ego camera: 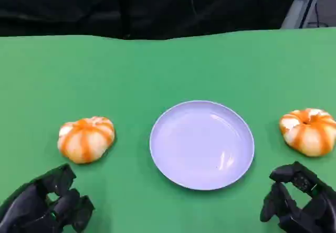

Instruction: Grasp the bread from the table and place it into the plate.

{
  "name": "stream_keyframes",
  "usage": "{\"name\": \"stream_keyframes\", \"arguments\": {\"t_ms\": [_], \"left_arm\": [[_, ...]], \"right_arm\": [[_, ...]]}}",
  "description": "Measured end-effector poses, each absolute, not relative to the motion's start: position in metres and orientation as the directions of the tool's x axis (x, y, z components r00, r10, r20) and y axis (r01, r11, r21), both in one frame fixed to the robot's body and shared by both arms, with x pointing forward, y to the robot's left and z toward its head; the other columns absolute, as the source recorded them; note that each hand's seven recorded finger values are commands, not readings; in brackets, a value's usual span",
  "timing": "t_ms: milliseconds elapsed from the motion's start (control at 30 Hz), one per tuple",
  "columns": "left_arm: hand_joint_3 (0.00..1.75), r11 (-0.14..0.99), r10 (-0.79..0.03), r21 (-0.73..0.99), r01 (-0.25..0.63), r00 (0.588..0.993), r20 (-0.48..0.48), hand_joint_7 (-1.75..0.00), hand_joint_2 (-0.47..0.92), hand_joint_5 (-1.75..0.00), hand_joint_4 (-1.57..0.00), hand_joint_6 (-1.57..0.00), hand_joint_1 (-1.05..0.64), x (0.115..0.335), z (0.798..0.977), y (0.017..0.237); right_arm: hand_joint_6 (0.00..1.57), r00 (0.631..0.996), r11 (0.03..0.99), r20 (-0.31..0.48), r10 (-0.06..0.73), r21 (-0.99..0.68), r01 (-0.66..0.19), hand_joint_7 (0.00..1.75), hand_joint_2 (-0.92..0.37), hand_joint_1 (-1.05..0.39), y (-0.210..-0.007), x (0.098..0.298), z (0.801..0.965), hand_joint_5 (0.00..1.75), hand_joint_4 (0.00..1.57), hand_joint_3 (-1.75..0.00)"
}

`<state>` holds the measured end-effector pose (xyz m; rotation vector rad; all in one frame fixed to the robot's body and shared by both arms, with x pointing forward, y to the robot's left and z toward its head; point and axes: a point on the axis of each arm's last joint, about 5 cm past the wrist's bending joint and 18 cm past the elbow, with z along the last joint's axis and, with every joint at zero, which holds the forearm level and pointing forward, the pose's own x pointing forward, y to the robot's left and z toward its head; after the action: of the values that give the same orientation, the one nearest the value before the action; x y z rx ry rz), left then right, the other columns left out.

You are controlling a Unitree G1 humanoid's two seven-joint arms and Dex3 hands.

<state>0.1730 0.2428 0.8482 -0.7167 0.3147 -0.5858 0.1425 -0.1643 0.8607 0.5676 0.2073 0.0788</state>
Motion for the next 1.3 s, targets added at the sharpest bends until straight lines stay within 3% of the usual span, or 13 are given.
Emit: {"name": "stream_keyframes", "arguments": {"t_ms": [267, 400, 467, 500, 633, 667, 700, 767, 867, 967, 1067, 1300], "left_arm": [[1.09, 0.622, -0.595, -0.675, 0.397, 0.800, -0.077, -1.48, 0.61, -1.75, -0.92, -0.92, -0.10, 0.173, 0.848, 0.242], [1.24, 0.638, -0.584, -0.658, 0.401, 0.808, -0.073, -1.45, 0.52, -1.72, -0.93, -0.89, -0.05, 0.174, 0.849, 0.242], [1.31, 0.685, -0.551, -0.616, 0.388, 0.830, -0.090, -1.37, 0.45, -1.65, -0.94, -0.88, 0.01, 0.173, 0.852, 0.239], [1.23, 0.713, -0.523, -0.591, 0.376, 0.848, -0.090, -1.34, 0.49, -1.62, -0.90, -0.85, -0.01, 0.172, 0.854, 0.237], [0.72, 0.836, -0.342, -0.449, 0.315, 0.939, 0.023, -1.08, 0.73, -1.26, -0.73, -0.75, -0.16, 0.168, 0.857, 0.223], [0.60, 0.862, -0.305, -0.406, 0.302, 0.950, 0.060, -0.96, 0.79, -1.13, -0.69, -0.72, -0.23, 0.167, 0.858, 0.220], [0.44, 0.890, -0.272, -0.351, 0.290, 0.957, 0.100, -0.67, 0.85, -0.85, -0.66, -0.74, -0.34, 0.167, 0.860, 0.218], [0.32, 0.943, -0.229, -0.209, 0.258, 0.961, 0.153, -0.19, 0.91, -0.40, -0.61, -0.74, -0.54, 0.167, 0.863, 0.217], [0.29, 0.982, -0.187, 0.068, 0.177, 0.959, 0.214, -0.02, 0.92, -0.17, -0.48, -0.62, -0.71, 0.167, 0.869, 0.217], [0.26, 0.923, -0.211, 0.372, 0.100, 0.939, 0.272, 0.00, 0.92, -0.08, -0.39, -0.54, -0.80, 0.168, 0.879, 0.219], [0.23, 0.792, -0.258, 0.610, 0.030, 0.922, 0.289, -0.01, 0.92, -0.04, -0.34, -0.54, -0.87, 0.172, 0.889, 0.223], [0.10, 0.566, -0.326, 0.820, -0.089, 0.889, 0.322, -0.01, 0.92, -0.04, -0.38, -0.56, -0.90, 0.197, 0.908, 0.215]], "right_arm": [[0.85, 0.976, 0.841, -0.172, 0.131, 0.541, -0.018, 1.38, -0.54, -0.17, -0.164, 0.143, 0.861, 1.72, 0.85, -1.02], [0.85, 0.976, 0.841, -0.172, 0.131, 0.541, -0.018, 1.39, -0.55, -0.16, -0.164, 0.143, 0.861, 1.74, 0.84, -1.03], [0.84, 0.977, 0.841, -0.170, 0.132, 0.541, -0.019, 1.39, -0.55, -0.16, -0.164, 0.143, 0.861, 1.74, 0.84, -1.03], [0.84, 0.977, 0.841, -0.169, 0.132, 0.541, -0.020, 1.39, -0.55, -0.16, -0.164, 0.144, 0.861, 1.74, 0.84, -1.04], [0.84, 0.978, 0.840, -0.163, 0.134, 0.542, -0.025, 1.40, -0.55, -0.16, -0.164, 0.145, 0.862, 1.74, 0.83, -1.04], [0.84, 0.978, 0.840, -0.161, 0.135, 0.542, -0.026, 1.40, -0.55, -0.16, -0.164, 0.145, 0.862, 1.74, 0.83, -1.03], [0.84, 0.978, 0.840, -0.160, 0.135, 0.542, -0.027, 1.40, -0.55, -0.16, -0.164, 0.146, 0.863, 1.75, 0.84, -1.04], [0.83, 0.978, 0.840, -0.159, 0.136, 0.542, -0.029, 1.41, -0.55, -0.15, -0.164, 0.146, 0.863, 1.74, 0.84, -1.04], [0.84, 0.978, 0.840, -0.159, 0.136, 0.542, -0.029, 1.40, -0.55, -0.16, -0.164, 0.146, 0.863, 1.74, 0.83, -1.04], [0.84, 0.978, 0.840, -0.158, 0.136, 0.542, -0.029, 1.40, -0.55, -0.16, -0.164, 0.146, 0.863, 1.74, 0.83, -1.04], [0.84, 0.977, 0.841, -0.162, 0.137, 0.540, -0.028, 1.40, -0.54, -0.16, -0.165, 0.147, 0.863, 1.74, 0.83, -1.05], [0.82, 0.975, 0.842, -0.172, 0.140, 0.539, -0.027, 1.43, -0.54, -0.16, -0.166, 0.147, 0.863, 1.75, 0.84, -1.06]]}}
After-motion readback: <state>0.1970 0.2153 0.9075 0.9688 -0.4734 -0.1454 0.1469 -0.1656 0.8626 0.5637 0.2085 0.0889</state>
